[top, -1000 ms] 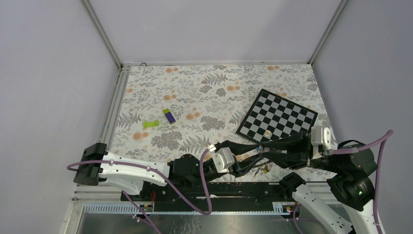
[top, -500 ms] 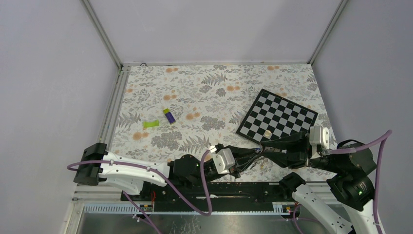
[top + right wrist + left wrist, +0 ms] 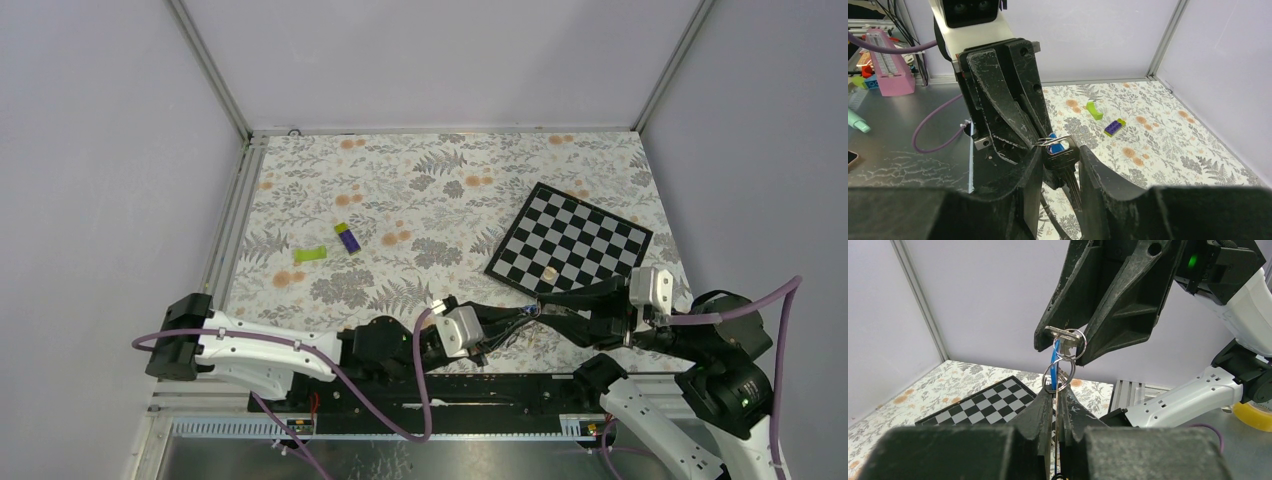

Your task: Remove the keys from the keyring

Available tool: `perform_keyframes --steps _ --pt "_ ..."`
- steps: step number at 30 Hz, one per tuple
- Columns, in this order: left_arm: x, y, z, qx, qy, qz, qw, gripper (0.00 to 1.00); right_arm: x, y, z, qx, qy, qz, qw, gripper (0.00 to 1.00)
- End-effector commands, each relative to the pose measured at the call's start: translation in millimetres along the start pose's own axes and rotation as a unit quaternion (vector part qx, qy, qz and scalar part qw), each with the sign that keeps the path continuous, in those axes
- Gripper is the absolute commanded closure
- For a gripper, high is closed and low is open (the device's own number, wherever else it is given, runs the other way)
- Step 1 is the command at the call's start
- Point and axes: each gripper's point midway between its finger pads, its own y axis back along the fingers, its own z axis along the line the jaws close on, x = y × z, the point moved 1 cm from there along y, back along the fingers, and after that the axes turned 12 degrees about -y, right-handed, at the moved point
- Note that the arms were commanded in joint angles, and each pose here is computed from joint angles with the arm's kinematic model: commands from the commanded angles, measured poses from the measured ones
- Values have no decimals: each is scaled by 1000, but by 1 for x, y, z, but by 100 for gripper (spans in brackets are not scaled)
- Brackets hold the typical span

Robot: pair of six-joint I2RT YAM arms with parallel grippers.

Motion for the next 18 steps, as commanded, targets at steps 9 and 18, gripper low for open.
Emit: perform_keyframes --steps 9,18 --pt "-39 11 8 36 -13 -4 999 95 -18 14 6 20 37 -20 999 44" --pt "-44 44 -8 151 -19 92 984 93 -23 14 -5 65 -12 -21 998 35"
